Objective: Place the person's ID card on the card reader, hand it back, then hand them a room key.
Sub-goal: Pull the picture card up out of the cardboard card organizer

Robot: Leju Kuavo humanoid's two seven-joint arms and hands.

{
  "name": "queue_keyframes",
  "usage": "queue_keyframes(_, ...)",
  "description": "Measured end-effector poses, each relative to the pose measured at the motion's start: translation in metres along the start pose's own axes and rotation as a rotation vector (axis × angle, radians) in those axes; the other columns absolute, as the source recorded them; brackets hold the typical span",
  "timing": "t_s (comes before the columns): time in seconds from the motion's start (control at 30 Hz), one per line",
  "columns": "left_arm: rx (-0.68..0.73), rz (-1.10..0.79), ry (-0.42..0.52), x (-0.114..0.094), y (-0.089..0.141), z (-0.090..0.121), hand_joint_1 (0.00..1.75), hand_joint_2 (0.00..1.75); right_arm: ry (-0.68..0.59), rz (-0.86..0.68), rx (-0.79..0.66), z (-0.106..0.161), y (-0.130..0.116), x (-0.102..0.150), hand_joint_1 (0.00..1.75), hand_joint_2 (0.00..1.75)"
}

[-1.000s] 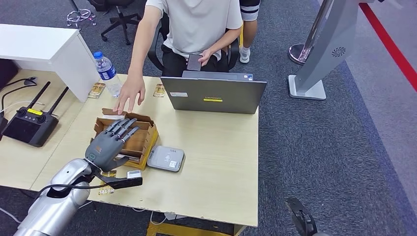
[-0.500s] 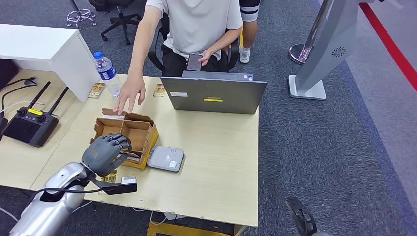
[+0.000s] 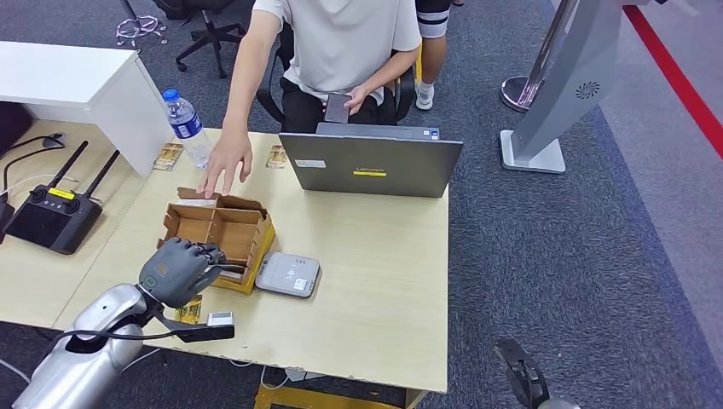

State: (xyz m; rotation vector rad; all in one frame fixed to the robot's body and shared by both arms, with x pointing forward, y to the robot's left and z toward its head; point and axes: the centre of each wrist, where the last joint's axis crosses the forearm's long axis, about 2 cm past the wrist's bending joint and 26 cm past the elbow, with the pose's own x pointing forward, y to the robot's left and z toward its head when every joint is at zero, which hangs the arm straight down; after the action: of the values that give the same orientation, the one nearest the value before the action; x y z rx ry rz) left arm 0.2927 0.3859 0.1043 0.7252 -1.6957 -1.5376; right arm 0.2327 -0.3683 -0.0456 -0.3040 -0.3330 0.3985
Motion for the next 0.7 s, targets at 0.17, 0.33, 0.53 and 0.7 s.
queue_keyframes(0.17, 0.193, -0.052, -0.097, 0.02, 0.004, -0.007, 1.75, 1.75, -0.003, 0.008, -0.004, 0.0, -0.001, 0.002, 0.0, 0.0)
queue_keyframes(0.33, 0.437, -0.094, -0.233, 0.05, 0.015, -0.014, 1.75, 1.75, -0.003, 0.012, -0.007, 0.001, -0.002, 0.007, 0.0, 0.0)
queue_keyframes(0.53, 0.777, -0.126, -0.322, 0.088, 0.05, -0.03, 1.75, 1.75, 0.002, 0.021, -0.009, 0.002, -0.003, 0.016, 0.0, 0.0)
queue_keyframes(0.7, 0.863, -0.132, -0.285, 0.095, 0.097, -0.07, 1.75, 1.75, 0.002, 0.046, -0.001, 0.004, 0.001, 0.029, 0.0, 0.0)
